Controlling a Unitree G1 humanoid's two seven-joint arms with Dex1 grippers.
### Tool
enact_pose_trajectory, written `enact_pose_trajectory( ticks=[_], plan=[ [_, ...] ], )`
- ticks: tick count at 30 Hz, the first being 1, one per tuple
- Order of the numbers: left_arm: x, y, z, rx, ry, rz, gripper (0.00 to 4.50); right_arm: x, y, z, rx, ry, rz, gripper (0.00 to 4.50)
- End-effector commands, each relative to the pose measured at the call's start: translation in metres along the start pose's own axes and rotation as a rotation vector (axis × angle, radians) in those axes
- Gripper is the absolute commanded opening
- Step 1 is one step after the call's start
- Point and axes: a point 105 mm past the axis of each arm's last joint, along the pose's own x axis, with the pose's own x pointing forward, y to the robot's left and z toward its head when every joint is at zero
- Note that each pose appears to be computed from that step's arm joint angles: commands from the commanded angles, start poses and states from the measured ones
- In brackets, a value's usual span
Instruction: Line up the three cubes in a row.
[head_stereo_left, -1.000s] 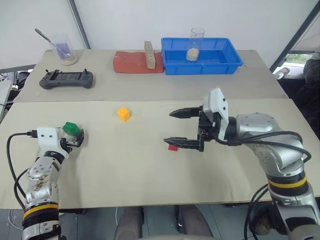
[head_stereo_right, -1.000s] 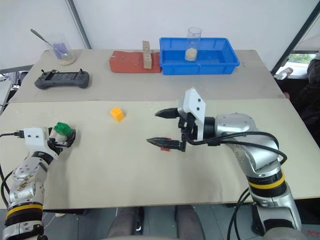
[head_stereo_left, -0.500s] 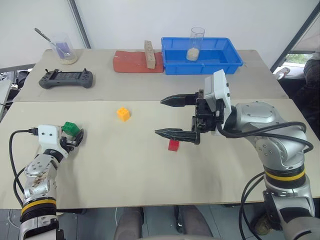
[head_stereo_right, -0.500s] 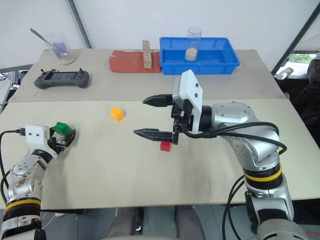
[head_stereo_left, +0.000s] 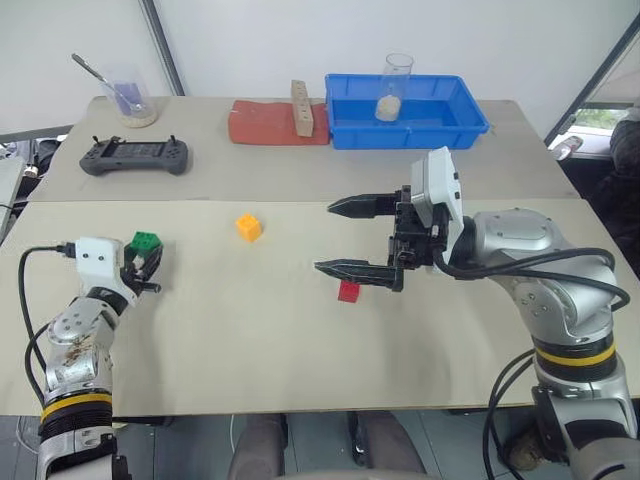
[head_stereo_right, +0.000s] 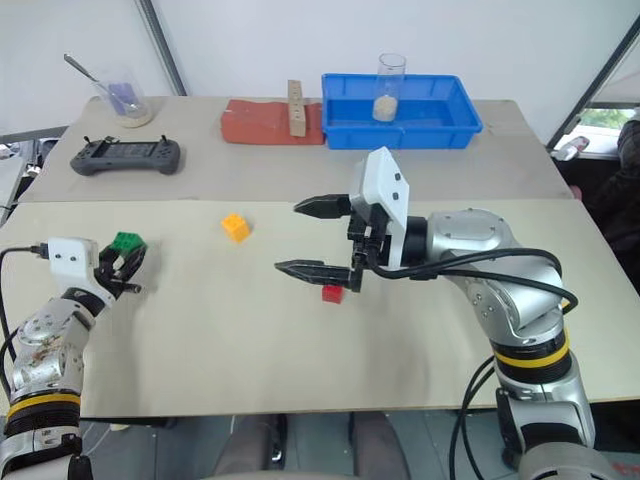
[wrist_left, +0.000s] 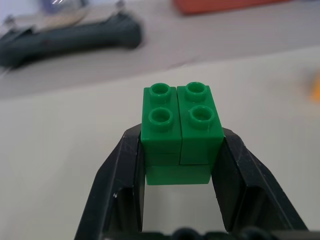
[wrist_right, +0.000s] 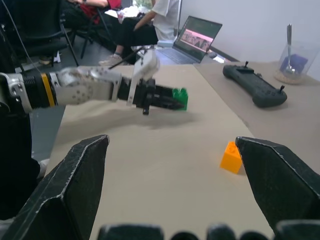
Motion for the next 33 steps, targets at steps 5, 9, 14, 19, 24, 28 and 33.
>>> enact_pose_trajectory(
  ticks=[5, 9, 14, 19, 24, 28, 33],
  plan=[
    [0.005, -0.118, 0.053, 0.139, -0.055, -0.694, 1.34, -0.034, -0.004, -0.012, -0.038, 0.071, -0.119, 4.5],
    [0.012, -0.152, 0.044, 0.182, -0.05, -0.881, 1.34, -0.038, -0.006, -0.018, -0.027, 0.083, -0.154, 4.5],
    [0.028, -0.167, 0.021, 0.199, -0.01, -1.031, 1.34, -0.039, -0.003, -0.02, -0.023, 0.088, -0.183, 4.5],
    [0.029, -0.174, 0.011, 0.21, -0.002, -1.141, 1.34, -0.041, 0.002, -0.02, -0.02, 0.096, -0.189, 4.5],
    [0.029, -0.182, 0.001, 0.223, -0.012, -1.213, 1.34, -0.039, 0.006, -0.021, -0.021, 0.103, -0.178, 4.5],
    [0.033, -0.181, -0.004, 0.252, -0.012, -1.235, 1.34, -0.041, 0.004, -0.02, -0.023, 0.106, -0.181, 4.5],
    [0.04, -0.183, -0.006, 0.283, -0.027, -1.254, 1.34, -0.042, 0.004, -0.021, -0.019, 0.114, -0.18, 4.5]
  ],
)
